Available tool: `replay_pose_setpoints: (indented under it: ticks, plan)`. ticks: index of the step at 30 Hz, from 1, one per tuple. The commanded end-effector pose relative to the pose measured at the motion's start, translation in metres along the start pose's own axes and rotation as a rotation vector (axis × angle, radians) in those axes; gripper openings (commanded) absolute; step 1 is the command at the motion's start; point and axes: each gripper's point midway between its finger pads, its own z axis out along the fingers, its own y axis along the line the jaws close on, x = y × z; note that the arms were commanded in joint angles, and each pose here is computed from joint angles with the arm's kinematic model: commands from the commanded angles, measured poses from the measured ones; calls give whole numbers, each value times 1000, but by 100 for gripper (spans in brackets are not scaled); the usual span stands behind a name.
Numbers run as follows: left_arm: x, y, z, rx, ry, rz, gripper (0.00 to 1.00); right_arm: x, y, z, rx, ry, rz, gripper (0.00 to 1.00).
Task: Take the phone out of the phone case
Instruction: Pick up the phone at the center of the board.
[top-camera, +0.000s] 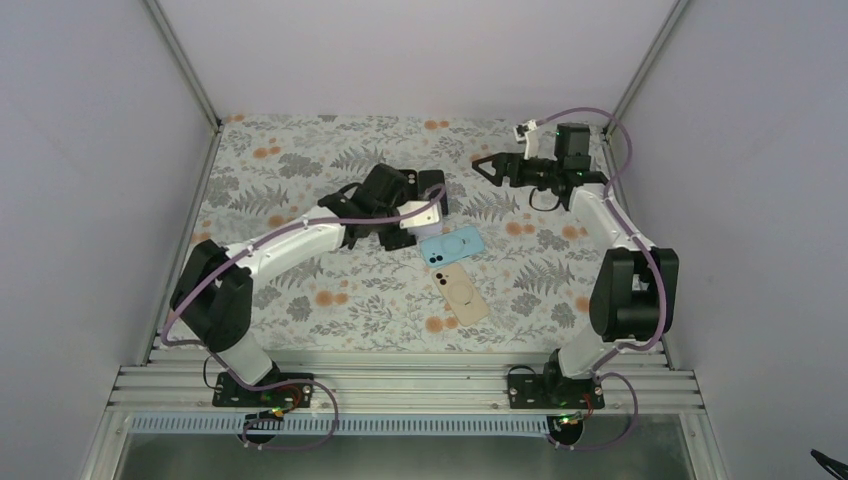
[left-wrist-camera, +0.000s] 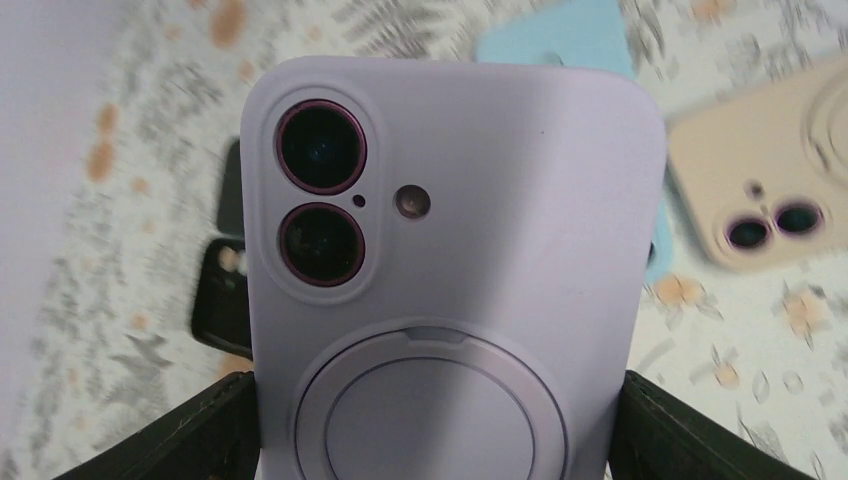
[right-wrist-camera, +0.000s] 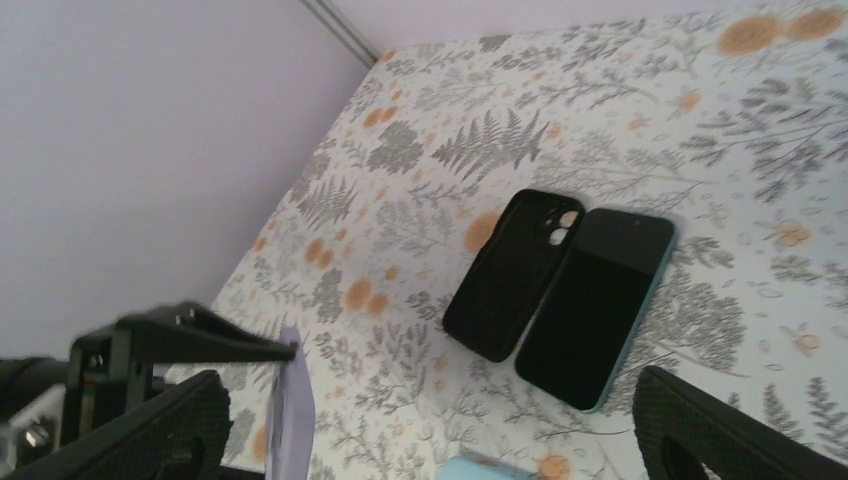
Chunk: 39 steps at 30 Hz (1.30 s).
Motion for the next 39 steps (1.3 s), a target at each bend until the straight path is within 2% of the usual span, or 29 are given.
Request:
replay_pose_setpoints:
  ticks: [1, 4, 17, 26, 31, 34, 39]
  plan:
    - [-45, 35, -16, -58, -119, -64, 61, 6, 14, 1, -108, 4, 50, 92]
    - [-58, 39, -19, -44, -151, -90, 61, 15, 23, 7, -148, 36, 67, 86]
    - [-85, 54, -24, -42, -194, -98, 61, 47, 67, 34, -282, 155, 68, 70]
    - [-97, 66, -29, -89, -198, -48, 61, 54, 64, 44, -311, 180, 159, 47]
    - [-103, 73, -28, -126, -172, -8, 62, 50, 70, 42, -341, 184, 190, 22]
    - [-105, 78, -29, -170, -147, 20, 73, 40, 72, 39, -362, 183, 214, 5]
    - [-107, 93, -40, -282, -113, 84, 99, 18, 68, 26, -389, 161, 276, 4]
